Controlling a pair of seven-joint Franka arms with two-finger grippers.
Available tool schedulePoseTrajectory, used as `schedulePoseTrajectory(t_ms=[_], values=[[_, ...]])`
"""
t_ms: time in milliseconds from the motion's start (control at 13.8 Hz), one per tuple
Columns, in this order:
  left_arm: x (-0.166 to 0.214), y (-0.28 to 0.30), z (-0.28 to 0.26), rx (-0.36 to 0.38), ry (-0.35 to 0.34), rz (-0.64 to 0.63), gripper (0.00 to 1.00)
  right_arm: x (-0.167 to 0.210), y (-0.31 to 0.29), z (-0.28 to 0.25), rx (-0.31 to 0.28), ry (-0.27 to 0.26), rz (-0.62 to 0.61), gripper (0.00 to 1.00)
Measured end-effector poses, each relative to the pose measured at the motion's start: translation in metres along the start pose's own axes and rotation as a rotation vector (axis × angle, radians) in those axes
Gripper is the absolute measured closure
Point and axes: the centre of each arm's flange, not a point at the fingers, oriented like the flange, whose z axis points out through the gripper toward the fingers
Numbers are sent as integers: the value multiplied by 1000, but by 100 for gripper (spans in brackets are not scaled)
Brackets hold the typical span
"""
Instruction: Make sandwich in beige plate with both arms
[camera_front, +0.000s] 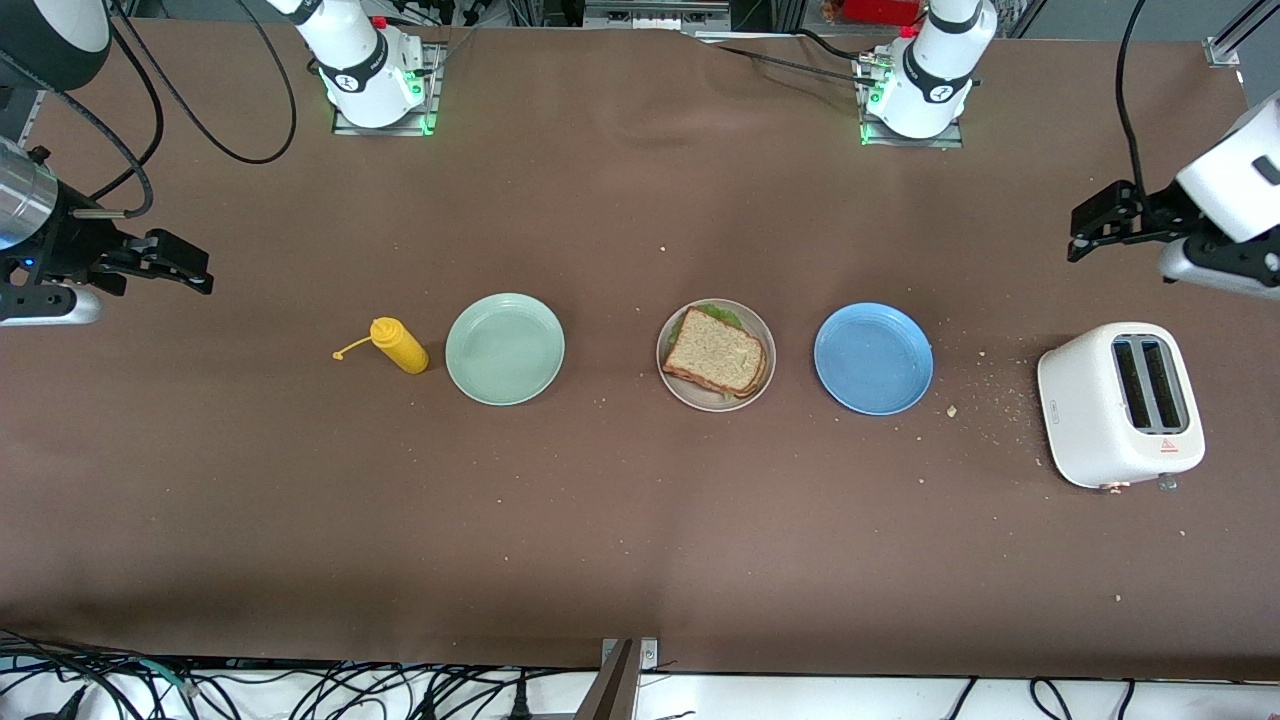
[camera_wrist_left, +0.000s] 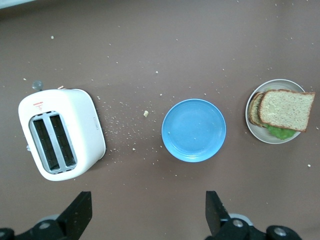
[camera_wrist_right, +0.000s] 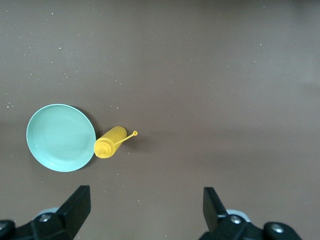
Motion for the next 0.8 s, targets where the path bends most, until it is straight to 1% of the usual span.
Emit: schedulePoseTrajectory(t_ms=[145, 364, 800], values=[[-11, -4, 5, 2, 13, -29, 0, 0, 0, 0, 0, 0, 0, 0], [-17, 13, 5, 2, 16, -122, 0, 0, 0, 0, 0, 0, 0, 0], [-17, 25, 5, 2, 11, -126, 0, 0, 0, 0, 0, 0, 0, 0]])
